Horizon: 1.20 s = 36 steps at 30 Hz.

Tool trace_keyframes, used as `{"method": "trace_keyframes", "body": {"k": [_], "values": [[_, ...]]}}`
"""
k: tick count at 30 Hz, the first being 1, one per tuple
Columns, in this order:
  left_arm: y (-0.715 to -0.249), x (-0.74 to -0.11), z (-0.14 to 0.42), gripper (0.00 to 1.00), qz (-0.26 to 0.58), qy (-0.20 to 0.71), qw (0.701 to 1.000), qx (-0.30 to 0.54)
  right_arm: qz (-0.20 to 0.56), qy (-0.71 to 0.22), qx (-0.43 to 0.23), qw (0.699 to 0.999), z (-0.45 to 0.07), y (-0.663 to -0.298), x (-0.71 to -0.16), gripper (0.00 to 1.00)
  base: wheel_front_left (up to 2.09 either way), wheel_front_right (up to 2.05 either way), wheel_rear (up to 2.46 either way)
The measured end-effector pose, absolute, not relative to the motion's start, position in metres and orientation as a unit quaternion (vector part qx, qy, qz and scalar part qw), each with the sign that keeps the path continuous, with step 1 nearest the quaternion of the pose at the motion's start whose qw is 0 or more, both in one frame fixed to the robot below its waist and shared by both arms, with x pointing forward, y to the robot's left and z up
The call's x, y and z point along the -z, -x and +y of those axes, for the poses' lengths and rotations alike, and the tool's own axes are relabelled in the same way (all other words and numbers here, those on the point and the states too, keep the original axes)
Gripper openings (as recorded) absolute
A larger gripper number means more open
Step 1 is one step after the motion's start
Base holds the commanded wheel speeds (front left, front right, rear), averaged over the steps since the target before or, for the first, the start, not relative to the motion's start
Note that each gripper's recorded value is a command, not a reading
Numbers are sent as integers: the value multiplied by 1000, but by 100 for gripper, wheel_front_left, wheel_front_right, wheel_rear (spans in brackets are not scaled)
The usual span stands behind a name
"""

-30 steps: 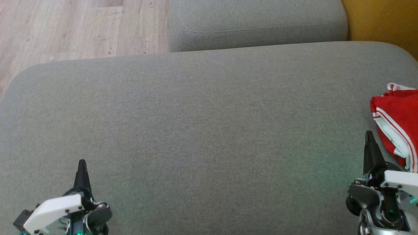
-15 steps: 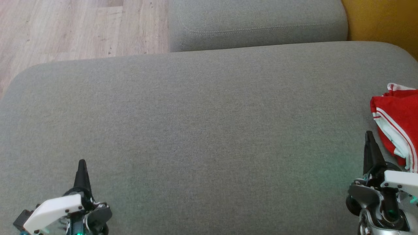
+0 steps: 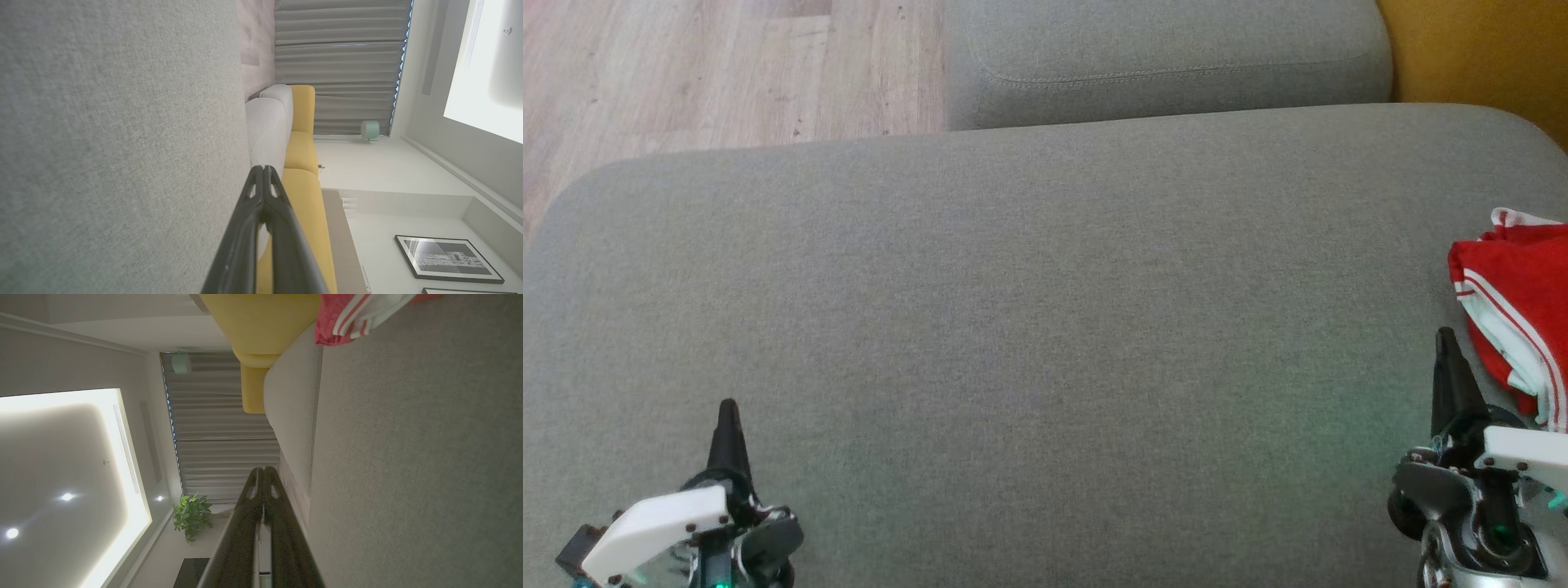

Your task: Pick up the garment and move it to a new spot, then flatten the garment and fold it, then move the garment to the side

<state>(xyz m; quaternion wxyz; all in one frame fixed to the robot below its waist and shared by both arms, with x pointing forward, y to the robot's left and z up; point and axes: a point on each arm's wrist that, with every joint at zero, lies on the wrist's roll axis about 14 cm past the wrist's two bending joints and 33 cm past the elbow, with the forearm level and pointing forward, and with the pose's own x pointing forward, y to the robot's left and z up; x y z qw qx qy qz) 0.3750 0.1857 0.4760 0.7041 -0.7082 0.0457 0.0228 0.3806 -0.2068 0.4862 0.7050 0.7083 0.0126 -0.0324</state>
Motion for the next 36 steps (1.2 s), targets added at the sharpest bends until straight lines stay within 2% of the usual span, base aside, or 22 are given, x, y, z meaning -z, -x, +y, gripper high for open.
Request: {"method": "trace_keyframes", "body": {"k": [36], "values": [[-375,-476,186,0,46,708,704,-23,13,-708,32,705,-207,-381,-486,0,0,0,0]]}}
